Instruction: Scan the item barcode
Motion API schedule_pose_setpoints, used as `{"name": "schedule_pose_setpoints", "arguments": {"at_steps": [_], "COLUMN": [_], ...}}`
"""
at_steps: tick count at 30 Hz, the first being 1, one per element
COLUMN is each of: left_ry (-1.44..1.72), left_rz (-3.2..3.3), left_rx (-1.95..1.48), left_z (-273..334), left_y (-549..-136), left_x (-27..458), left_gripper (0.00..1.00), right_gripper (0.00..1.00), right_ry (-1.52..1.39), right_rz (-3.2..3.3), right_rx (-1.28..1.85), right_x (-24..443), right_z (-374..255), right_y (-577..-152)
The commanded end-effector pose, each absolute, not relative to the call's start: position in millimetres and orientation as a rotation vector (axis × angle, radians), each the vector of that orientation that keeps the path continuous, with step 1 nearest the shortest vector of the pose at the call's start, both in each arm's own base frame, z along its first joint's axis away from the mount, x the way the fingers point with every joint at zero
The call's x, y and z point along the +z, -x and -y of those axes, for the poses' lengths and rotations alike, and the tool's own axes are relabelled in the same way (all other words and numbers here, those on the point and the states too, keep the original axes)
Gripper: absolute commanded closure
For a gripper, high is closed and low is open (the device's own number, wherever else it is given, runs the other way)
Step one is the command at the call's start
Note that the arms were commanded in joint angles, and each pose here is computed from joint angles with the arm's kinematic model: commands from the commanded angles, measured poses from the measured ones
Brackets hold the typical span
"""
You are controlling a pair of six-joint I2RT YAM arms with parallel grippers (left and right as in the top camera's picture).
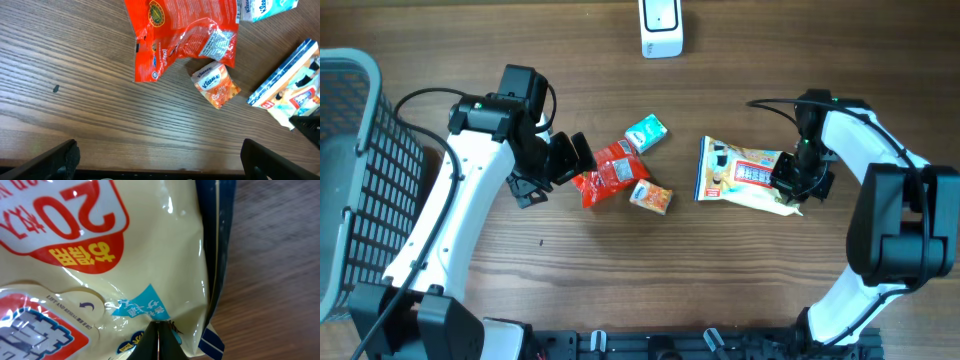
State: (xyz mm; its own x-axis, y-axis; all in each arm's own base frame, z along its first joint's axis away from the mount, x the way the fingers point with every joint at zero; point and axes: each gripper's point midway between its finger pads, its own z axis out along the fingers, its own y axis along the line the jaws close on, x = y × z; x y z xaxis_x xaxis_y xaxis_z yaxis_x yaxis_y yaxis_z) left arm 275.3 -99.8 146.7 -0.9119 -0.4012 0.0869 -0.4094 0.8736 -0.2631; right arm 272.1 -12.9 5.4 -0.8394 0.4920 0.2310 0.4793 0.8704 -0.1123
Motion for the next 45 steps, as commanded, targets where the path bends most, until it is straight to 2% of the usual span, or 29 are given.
{"name": "schedule_pose_setpoints", "arguments": {"at_steps": [1, 3, 6, 7, 8, 10, 18, 21, 24, 25, 26, 28, 29, 33, 37, 40, 45], "left_ry": [-0.624, -0.624, -0.624, -0.624, -0.624, -0.624, -0.624, -0.624, -0.624, -0.624, -0.624, -0.624, -0.624, -0.624, -0.624, -0.624, -0.624], "left_rz": [3.017, 3.017, 3.017, 3.016, 3.017, 3.017, 3.016, 3.016, 3.016, 3.017, 3.016, 3.016, 3.017, 3.017, 3.016, 3.016, 3.017], "left_rx": [0.438, 0.438, 0.439, 0.439, 0.439, 0.438, 0.439, 0.439, 0.439, 0.439, 0.439, 0.439, 0.438, 0.439, 0.439, 0.439, 0.438], "left_z": [101, 101, 101, 101, 101, 101, 101, 101, 101, 101, 101, 101, 101, 101, 101, 101, 101], "left_y": [-275, -275, -275, -275, -275, -275, -275, -275, -275, -275, -275, -275, -275, -275, -275, -275, -275], "left_x": [147, 147, 147, 147, 147, 147, 147, 147, 147, 147, 147, 147, 147, 147, 147, 147, 147], "left_gripper": [0.00, 0.00, 0.00, 0.00, 0.00, 0.00, 0.00, 0.00, 0.00, 0.00, 0.00, 0.00, 0.00, 0.00, 0.00, 0.00, 0.00], "right_gripper": [0.96, 0.96, 0.95, 0.95, 0.95, 0.94, 0.91, 0.88, 0.88, 0.88, 0.89, 0.92, 0.96, 0.96, 0.96, 0.96, 0.96], "right_ry": [0.830, 0.792, 0.348, 0.278, 0.234, 0.364, 0.226, 0.084, -0.096, -0.116, -0.076, 0.046, 0.103, 0.413, 0.697, 0.755, 0.769], "right_rz": [2.716, 2.733, 2.816, 2.845, 2.896, 2.943, 3.047, 3.104, 3.159, 3.214, 3.225, 3.181, 3.123, 2.960, 2.760, 2.709, 2.628], "right_rx": [0.296, 0.244, -0.549, -0.608, -0.544, -0.263, -0.302, -0.404, -0.465, -0.307, -0.172, -0.038, -0.004, 0.209, 0.118, -0.130, -0.115], "right_x": [19, 42, 63, 61, 50, 19, -17, -6, 50, 95, 115, 125, 122, 96, 60, 35, -2], "right_z": [47, 43, -50, -66, -73, -77, -135, -150, -163, -148, -129, -103, -89, -12, 53, 44, 31], "right_y": [-263, -276, -307, -314, -319, -313, -322, -342, -374, -389, -390, -379, -367, -340, -298, -287, -252]}}
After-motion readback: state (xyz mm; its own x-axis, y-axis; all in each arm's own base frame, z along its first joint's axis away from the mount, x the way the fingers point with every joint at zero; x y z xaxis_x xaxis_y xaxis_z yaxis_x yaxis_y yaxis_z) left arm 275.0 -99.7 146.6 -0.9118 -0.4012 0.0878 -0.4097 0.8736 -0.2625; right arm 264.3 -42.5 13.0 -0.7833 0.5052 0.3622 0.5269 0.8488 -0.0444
